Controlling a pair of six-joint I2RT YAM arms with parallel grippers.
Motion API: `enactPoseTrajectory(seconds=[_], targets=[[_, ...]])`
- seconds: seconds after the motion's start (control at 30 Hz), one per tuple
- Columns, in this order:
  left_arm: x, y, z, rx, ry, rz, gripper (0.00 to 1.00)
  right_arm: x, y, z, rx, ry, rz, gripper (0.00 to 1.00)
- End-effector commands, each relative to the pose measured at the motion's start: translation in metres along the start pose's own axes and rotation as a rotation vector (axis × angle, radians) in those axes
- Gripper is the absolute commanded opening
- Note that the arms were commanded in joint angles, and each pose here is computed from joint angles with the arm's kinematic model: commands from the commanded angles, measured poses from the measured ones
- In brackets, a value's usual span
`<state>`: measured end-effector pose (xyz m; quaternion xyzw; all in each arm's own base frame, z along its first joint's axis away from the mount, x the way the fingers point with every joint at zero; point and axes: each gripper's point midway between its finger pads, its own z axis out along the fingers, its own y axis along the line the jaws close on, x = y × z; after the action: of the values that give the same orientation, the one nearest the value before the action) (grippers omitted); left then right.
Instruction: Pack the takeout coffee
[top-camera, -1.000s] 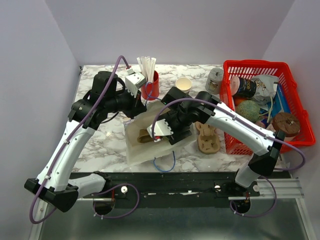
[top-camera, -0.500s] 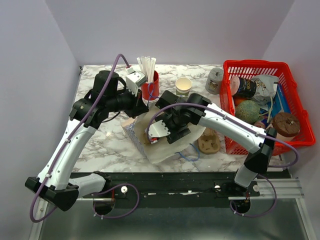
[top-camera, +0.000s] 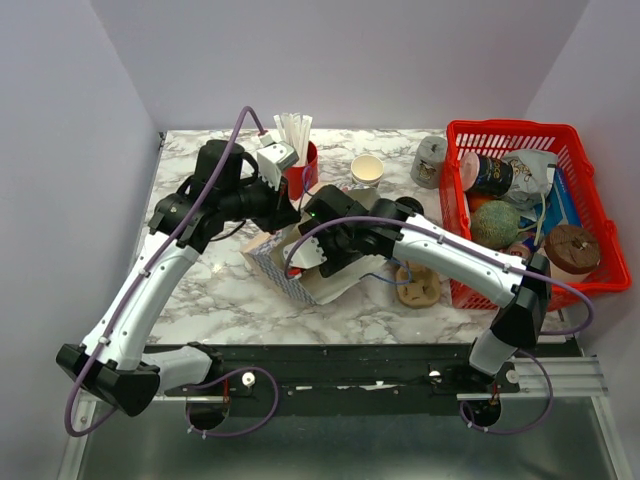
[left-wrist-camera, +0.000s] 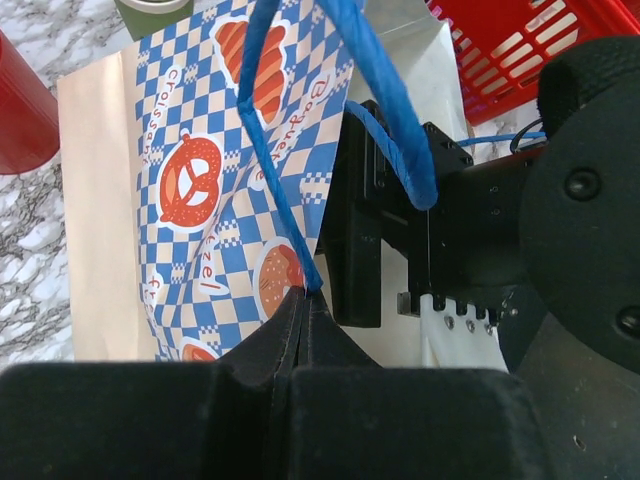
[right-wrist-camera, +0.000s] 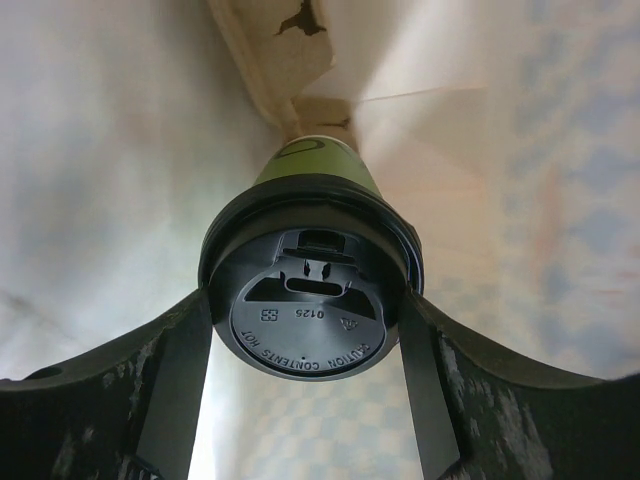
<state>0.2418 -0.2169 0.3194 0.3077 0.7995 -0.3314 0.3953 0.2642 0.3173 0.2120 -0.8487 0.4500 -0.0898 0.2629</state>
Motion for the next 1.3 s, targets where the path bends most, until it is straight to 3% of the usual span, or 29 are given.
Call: enactPoseTrajectory(seconds=[0.0, 0.13, 0.7, 1.27], targets=[[0.004, -0.003, 0.005, 0.038, 0.015, -0.007, 0.00, -0.011, -0.043, -0.007, 0.212, -0.037, 0.021, 0.01], [0.005, 0.005, 0.006, 0.012, 0.028, 0.004, 0.00, -0.017, -0.067, -0.008, 0.321, -0.065, 0.048, 0.00], [0.002, 0.033, 0.010, -0.073, 0.059, 0.045, 0.00, 0.009, -0.066, -0.034, 0.360, -0.023, 0.136, 0.01], [-0.008, 0.031, 0.012, -0.046, 0.051, 0.093, 0.00, 0.035, 0.003, -0.038, 0.030, 0.006, 0.201, 0.00]])
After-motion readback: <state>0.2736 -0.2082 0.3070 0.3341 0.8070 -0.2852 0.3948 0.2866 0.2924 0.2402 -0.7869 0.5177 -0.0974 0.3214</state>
